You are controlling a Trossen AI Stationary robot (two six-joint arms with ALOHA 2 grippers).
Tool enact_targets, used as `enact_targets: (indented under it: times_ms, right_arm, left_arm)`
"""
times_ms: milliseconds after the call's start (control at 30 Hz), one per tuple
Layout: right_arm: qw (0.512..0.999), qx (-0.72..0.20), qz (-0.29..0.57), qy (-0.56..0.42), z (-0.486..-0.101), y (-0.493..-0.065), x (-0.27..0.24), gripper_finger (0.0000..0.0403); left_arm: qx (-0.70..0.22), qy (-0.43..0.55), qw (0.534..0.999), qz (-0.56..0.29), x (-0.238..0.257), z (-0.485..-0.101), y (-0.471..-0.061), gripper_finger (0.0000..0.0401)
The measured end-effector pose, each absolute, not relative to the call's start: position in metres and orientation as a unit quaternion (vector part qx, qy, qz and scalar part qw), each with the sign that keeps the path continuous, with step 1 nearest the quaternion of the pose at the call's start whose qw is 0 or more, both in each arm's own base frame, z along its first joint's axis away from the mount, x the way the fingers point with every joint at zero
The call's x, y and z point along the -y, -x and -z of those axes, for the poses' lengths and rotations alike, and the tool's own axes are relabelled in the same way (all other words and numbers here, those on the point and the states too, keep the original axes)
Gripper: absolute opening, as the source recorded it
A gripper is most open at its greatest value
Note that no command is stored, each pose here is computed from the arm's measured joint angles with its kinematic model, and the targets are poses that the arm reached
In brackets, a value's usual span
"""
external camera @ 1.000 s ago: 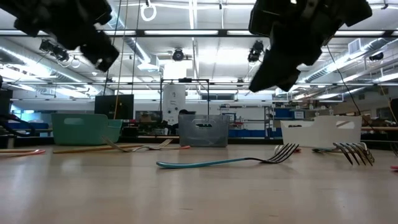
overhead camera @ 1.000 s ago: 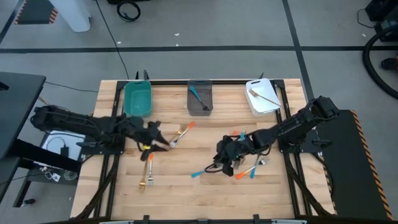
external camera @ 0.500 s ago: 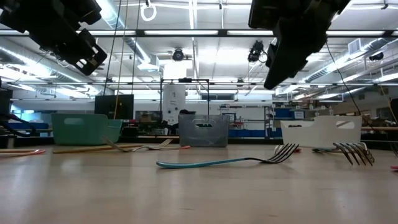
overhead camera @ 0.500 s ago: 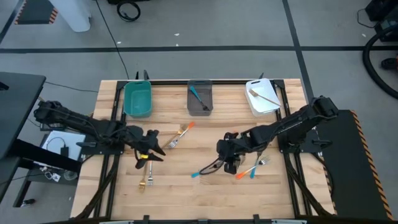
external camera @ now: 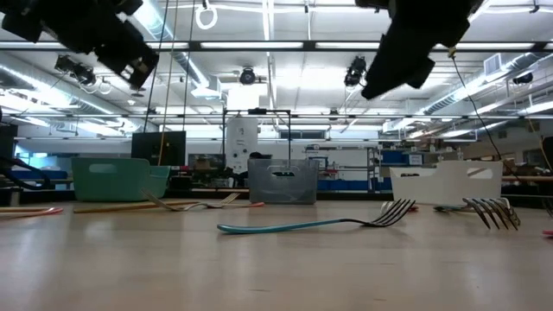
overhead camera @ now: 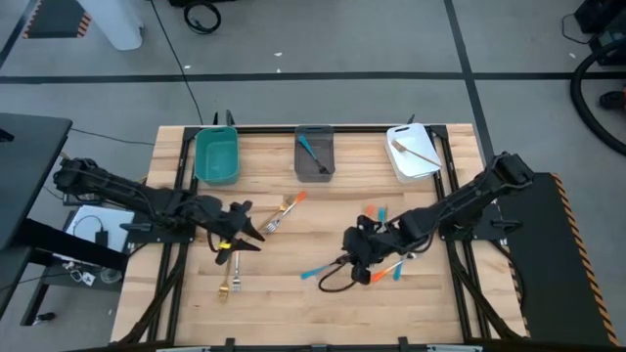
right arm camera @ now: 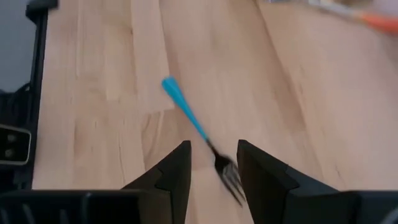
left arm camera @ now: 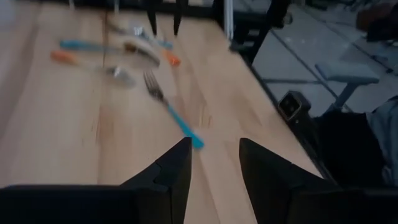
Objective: Sort silverware by color (type)
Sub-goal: Put the bottom left gold fork into the white bin
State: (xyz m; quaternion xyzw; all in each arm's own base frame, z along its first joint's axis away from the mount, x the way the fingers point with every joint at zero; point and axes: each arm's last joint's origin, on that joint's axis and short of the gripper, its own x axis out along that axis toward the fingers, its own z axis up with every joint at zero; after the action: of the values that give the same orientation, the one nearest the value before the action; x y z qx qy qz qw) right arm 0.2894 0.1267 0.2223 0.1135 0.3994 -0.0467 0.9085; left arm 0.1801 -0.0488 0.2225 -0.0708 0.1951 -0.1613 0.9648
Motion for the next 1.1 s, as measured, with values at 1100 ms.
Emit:
enact_targets:
  times_ms: [1100]
  right_arm:
    - [0.909,-0.413,0.03,-0.043,-0.219,-0.288,-0.125,0.0137]
  left_arm:
    - [-0.31,0.165,0.933,0.076,0.092,-0.2,-0.154,0.0142]
